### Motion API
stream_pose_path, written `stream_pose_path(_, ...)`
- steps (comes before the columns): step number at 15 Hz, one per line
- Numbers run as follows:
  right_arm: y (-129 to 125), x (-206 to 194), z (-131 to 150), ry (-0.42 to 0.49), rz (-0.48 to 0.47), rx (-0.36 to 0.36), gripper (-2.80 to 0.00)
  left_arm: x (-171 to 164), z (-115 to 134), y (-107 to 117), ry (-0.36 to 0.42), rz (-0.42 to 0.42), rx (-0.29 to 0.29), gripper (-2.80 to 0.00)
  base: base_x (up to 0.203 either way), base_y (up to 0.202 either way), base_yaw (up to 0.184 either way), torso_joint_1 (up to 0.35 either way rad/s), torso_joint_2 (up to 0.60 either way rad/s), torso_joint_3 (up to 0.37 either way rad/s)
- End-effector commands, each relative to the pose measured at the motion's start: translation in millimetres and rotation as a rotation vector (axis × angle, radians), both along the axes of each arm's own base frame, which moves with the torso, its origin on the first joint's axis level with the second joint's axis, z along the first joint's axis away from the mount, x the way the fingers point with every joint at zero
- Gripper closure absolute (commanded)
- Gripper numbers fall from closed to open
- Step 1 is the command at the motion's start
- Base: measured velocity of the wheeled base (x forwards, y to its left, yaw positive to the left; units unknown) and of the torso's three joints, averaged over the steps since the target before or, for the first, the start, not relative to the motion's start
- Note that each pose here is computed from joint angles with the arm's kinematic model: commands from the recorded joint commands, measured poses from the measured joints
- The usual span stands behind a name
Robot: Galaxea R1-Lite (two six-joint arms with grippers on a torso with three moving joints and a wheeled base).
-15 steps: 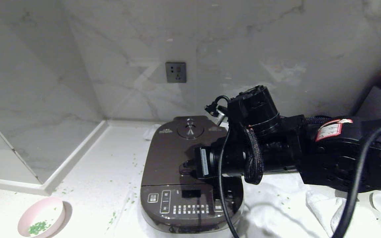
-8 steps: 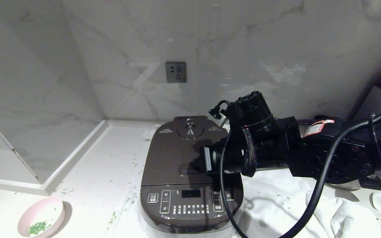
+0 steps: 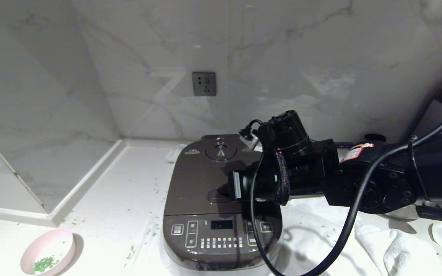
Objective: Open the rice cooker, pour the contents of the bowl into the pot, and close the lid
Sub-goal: Open the rice cooker
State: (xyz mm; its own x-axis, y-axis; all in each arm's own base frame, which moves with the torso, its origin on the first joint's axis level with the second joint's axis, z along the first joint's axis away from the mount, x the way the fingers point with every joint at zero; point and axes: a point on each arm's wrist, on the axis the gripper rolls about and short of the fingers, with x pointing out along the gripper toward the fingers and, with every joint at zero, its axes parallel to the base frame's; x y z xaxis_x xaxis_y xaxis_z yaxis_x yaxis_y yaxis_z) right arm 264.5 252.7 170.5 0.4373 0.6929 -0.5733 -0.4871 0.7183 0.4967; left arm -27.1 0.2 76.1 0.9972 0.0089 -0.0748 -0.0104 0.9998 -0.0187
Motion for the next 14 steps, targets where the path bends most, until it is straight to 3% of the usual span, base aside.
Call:
stream_pose_path(1, 0.8, 0.7, -3.3, 0.009, 0.0, -0.006, 0.0, -0.2, -0.1, 0.0, -0.001, 0.0, -0.001, 0.0, 0.0, 0.0, 0.0, 0.0, 0.0, 0.0)
stream_pose_path(14, -1.9, -2.6, -12.4, 0.043, 0.005, -0.021, 0.0, -0.2, -0.1, 0.0, -0.001, 0.001, -0.001, 0.0, 0.0, 0.0, 0.0, 0.0, 0.0, 0.0)
